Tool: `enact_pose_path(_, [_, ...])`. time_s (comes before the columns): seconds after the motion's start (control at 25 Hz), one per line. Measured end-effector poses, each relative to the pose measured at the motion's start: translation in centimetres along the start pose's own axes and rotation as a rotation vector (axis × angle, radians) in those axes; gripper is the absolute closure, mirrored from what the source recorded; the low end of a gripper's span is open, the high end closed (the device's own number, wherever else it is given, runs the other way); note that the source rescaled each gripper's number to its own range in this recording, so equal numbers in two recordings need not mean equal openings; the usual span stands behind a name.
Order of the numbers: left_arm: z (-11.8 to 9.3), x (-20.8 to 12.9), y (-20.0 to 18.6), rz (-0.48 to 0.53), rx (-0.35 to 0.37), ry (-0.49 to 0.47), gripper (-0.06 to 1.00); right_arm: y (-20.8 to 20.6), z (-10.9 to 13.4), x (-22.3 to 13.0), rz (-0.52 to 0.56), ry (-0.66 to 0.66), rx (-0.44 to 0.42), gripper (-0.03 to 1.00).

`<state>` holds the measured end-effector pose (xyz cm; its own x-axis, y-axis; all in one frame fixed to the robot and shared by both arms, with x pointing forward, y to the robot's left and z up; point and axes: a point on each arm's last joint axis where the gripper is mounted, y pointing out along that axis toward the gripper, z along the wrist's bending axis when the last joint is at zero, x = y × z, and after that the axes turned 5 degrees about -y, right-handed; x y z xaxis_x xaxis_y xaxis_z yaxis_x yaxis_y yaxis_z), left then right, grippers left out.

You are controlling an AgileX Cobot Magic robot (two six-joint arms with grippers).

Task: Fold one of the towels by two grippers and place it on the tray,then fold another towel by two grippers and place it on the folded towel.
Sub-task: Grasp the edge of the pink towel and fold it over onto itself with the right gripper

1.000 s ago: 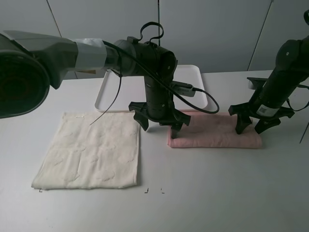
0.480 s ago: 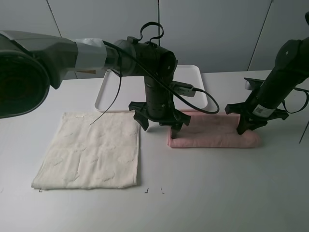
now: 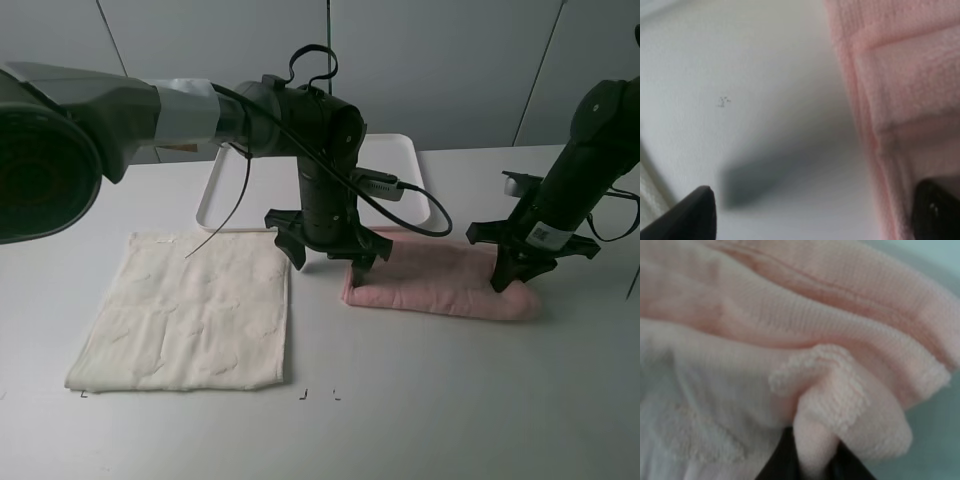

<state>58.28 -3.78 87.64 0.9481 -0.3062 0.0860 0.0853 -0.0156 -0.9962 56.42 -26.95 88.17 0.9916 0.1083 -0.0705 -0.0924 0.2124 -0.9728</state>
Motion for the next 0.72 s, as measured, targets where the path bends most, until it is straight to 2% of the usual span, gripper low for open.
enact_pose_path(0.16, [0.0, 0.0, 0.0, 0.0, 0.0, 0.002, -0.06, -3.1, 0.8, -0.3, -0.087, -0.012, 0.009, 0.91])
enact_pose_path(0.32, [0.0, 0.0, 0.0, 0.0, 0.0, 0.002, -0.06, -4.6, 1.7, -0.6, -0.124, 0.012, 0.064, 0.91])
enact_pose_path(0.72, [0.0, 0.0, 0.0, 0.002, 0.001, 0.008, -0.06, -5.3, 4.1, 0.1, -0.199, 0.053, 0.342, 0.91])
